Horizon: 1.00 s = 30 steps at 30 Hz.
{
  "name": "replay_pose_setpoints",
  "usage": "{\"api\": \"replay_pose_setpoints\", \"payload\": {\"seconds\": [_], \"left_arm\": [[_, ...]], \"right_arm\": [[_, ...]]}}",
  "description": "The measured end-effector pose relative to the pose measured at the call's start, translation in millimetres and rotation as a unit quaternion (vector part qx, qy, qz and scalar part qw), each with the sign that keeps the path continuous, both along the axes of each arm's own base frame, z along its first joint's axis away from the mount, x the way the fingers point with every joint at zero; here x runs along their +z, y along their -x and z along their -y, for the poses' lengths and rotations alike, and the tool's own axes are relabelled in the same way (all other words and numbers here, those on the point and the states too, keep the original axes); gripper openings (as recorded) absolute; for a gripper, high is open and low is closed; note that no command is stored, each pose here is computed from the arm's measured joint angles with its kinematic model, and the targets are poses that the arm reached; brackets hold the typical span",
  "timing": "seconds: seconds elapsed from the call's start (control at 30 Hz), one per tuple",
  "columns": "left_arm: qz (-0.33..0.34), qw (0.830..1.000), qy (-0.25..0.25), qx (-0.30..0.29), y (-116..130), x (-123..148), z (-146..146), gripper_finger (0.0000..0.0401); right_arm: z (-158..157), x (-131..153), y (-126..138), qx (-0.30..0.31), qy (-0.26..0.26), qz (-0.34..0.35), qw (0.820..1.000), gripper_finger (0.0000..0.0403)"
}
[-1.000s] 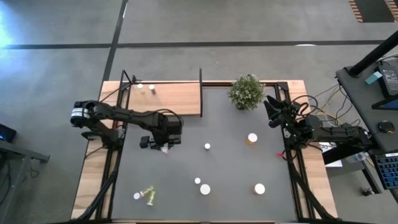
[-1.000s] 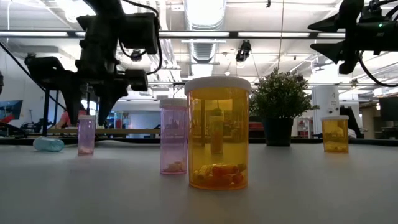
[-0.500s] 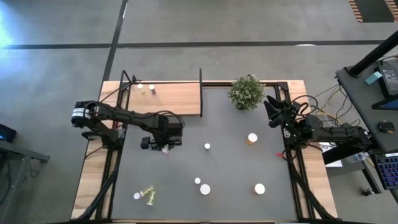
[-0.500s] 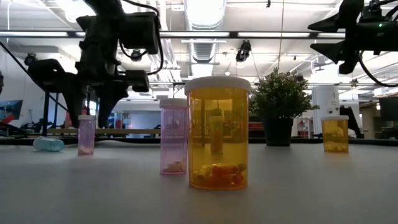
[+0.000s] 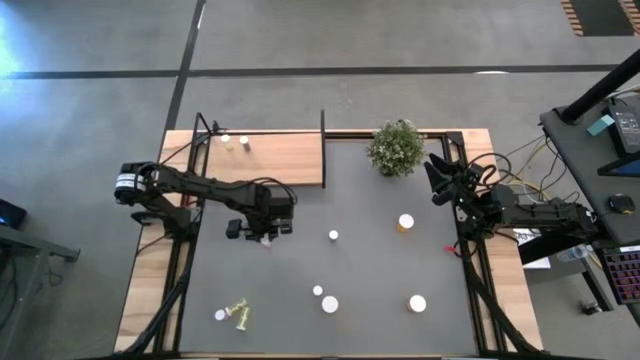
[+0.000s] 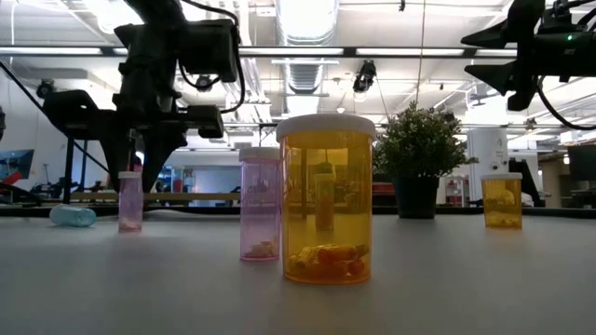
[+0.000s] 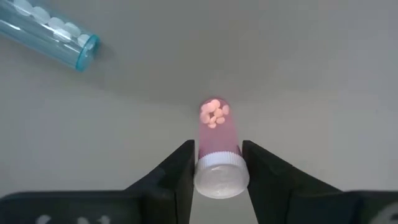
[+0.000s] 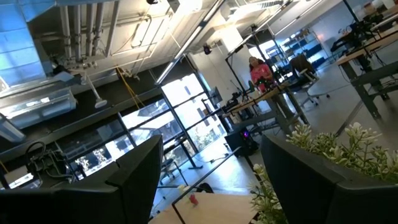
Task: Pick and place medicine bottles onto shelf by color
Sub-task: Put the top pink pill bottle on the shelf
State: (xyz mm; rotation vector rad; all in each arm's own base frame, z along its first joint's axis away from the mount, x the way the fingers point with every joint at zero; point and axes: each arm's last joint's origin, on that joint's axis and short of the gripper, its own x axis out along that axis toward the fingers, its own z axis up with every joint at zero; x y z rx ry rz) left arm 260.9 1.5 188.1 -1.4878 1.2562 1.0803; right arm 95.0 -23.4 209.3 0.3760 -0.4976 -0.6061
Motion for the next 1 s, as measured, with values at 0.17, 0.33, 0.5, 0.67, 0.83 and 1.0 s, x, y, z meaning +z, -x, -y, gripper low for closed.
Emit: {"api": "replay_pose_setpoints", "payload": {"seconds": [0.17, 0.33, 0.5, 0.67, 0.83, 1.0], "left_arm": [[0.008, 1.0, -0.001, -0.001, 0.2, 3.1, -0.8, 0.0104], [0.038, 0.999, -0.005, 0.001, 1.6, 20.1, -10.1, 0.0104], [0.023, 0.999, -0.014, -0.025, 6.7, 39.2, -29.9, 0.0104], [0.02, 0.997, -0.036, -0.06, 13.0, 49.3, -61.1, 0.0103], [0.037, 0.993, -0.073, -0.089, 19.6, 55.2, -92.4, 0.0103], [0.038, 0.988, -0.086, -0.122, 25.9, 56.7, -120.4, 0.0103]], "right_arm": [[0.0, 0.0, 0.0, 0.0, 0.0, 0.0, 1.0, 0.026], [0.0, 0.1, 0.0, 0.0, 0.0, 0.0, 1.0, 0.026], [0.0, 0.0, 0.0, 0.0, 0.0, 0.0, 1.0, 0.026], [0.0, 0.0, 0.0, 0.0, 0.0, 0.0, 1.0, 0.026], [0.0, 0.0, 0.0, 0.0, 0.0, 0.0, 1.0, 0.026], [0.0, 0.0, 0.0, 0.0, 0.0, 0.0, 1.0, 0.026]]}}
